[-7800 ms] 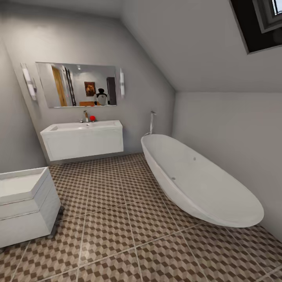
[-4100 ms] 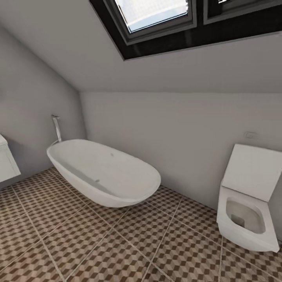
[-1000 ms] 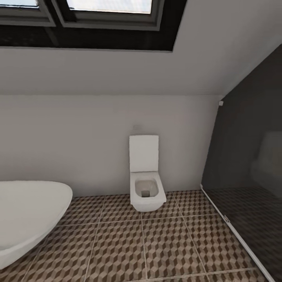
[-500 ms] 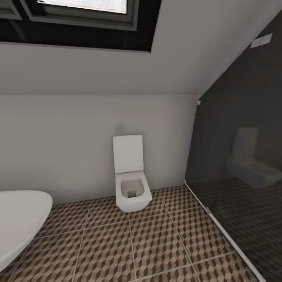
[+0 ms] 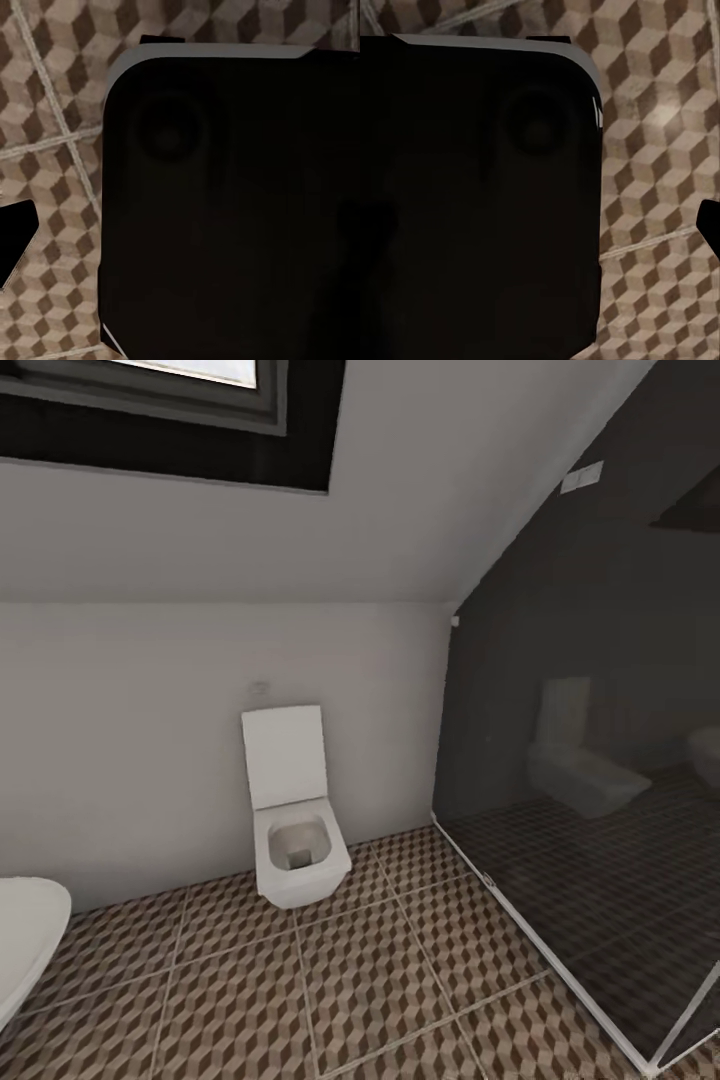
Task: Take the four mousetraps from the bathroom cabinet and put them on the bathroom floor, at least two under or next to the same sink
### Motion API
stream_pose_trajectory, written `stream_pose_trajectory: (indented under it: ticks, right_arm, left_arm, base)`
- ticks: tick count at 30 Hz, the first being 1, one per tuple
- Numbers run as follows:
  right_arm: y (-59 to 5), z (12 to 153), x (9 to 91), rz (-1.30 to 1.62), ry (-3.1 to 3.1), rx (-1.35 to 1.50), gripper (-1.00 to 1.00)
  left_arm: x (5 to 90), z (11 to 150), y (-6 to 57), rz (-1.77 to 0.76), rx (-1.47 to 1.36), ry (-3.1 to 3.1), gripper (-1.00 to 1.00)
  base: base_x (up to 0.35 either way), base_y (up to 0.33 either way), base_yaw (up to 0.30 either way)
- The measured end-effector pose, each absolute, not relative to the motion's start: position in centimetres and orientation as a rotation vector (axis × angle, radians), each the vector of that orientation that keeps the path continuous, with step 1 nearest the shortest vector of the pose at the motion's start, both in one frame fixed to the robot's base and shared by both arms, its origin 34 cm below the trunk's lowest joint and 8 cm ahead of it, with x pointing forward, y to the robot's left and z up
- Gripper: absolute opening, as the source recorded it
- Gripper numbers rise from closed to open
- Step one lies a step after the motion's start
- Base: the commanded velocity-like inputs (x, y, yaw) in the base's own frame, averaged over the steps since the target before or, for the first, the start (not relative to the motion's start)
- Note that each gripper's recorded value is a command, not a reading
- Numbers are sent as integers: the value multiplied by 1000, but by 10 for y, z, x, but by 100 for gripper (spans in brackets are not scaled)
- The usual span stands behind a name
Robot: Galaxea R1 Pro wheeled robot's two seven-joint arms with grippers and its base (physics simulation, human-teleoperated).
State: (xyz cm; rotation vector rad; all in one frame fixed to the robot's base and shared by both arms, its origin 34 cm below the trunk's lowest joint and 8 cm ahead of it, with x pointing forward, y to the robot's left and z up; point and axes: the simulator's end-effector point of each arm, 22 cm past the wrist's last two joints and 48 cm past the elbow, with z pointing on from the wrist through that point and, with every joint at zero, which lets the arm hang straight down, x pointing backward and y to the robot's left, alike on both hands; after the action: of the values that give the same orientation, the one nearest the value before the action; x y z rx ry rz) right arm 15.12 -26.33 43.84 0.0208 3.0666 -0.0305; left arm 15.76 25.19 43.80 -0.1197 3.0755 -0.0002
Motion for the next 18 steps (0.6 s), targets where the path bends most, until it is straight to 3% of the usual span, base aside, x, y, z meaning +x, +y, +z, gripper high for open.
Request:
stream_pose_trajectory:
  ticks: [18]
  right_arm:
    - [-263, 438, 151, -29, 3067, 22, 100]
  left_arm:
    - [158, 438, 252, 0, -120, 3075, 100]
  base:
    - [0, 0, -284]
